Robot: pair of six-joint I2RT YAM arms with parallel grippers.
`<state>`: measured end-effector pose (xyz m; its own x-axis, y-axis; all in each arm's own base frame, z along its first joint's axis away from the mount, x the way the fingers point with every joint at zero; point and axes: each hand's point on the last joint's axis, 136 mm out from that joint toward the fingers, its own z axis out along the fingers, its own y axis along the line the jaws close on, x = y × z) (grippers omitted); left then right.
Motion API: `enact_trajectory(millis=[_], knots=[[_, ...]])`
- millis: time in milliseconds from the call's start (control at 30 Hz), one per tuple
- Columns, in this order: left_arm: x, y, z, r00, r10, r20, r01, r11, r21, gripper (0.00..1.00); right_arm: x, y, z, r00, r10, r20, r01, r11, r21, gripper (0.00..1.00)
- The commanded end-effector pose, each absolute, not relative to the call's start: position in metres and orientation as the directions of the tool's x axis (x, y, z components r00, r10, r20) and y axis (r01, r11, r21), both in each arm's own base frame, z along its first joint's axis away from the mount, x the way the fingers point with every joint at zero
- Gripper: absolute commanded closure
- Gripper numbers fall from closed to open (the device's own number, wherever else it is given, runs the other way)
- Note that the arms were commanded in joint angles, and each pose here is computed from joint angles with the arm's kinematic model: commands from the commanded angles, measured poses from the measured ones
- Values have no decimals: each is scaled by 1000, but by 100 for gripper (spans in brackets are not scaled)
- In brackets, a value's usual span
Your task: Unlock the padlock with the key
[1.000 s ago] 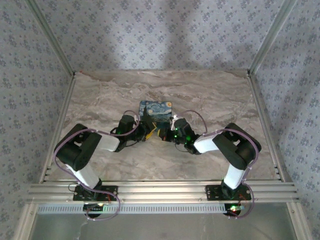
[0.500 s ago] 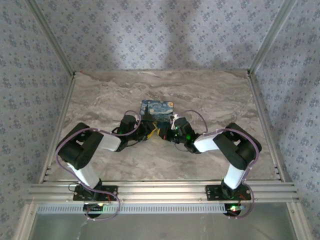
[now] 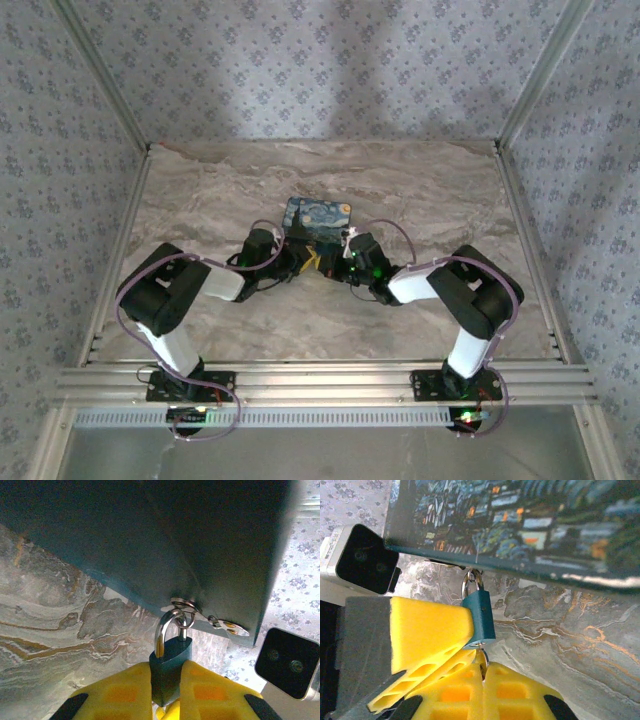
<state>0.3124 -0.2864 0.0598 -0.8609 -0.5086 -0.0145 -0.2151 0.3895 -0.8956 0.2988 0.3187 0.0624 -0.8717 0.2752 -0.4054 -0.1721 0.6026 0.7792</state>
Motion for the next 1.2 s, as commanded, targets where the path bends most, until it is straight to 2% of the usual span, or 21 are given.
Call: enact_trajectory(millis=[0,167,333,467,600,733,833,900,1033,1167], knots=[[310,-294,61,-872,-489,-15,-201,387,-900,90,302,330,101,-850,281,-446,-254,522,814,88],[311,-294,65,-869,-494,-19,-198,383,-902,95,299,310,94,-841,256,-477,-254,592,765,72],[311,-292,69,-864,-503,-14,-208,383,-900,96,295,281,94,-790,175,-588,-313,710,631,57],[310,-292,73,-863,-505,3,-225,379,-897,96,291,265,111,-672,20,-740,-448,785,428,37],[310,-292,77,-861,-509,10,-228,368,-901,98,288,259,132,-458,-210,-864,-595,794,122,20],[310,-292,80,-859,-512,14,-230,361,-904,100,285,258,139,-215,-427,-878,-665,723,-189,18],[310,-292,83,-857,-514,23,-234,350,-907,100,275,267,140,16,-539,-842,-690,604,-399,18],[310,-293,85,-857,-515,28,-237,345,-908,100,270,274,135,103,-591,-800,-699,529,-481,17],[309,-293,87,-856,-516,33,-240,340,-910,100,263,288,111,174,-678,-714,-708,418,-570,17],[309,-293,88,-856,-516,34,-240,339,-910,100,267,297,99,194,-686,-701,-696,408,-591,17]])
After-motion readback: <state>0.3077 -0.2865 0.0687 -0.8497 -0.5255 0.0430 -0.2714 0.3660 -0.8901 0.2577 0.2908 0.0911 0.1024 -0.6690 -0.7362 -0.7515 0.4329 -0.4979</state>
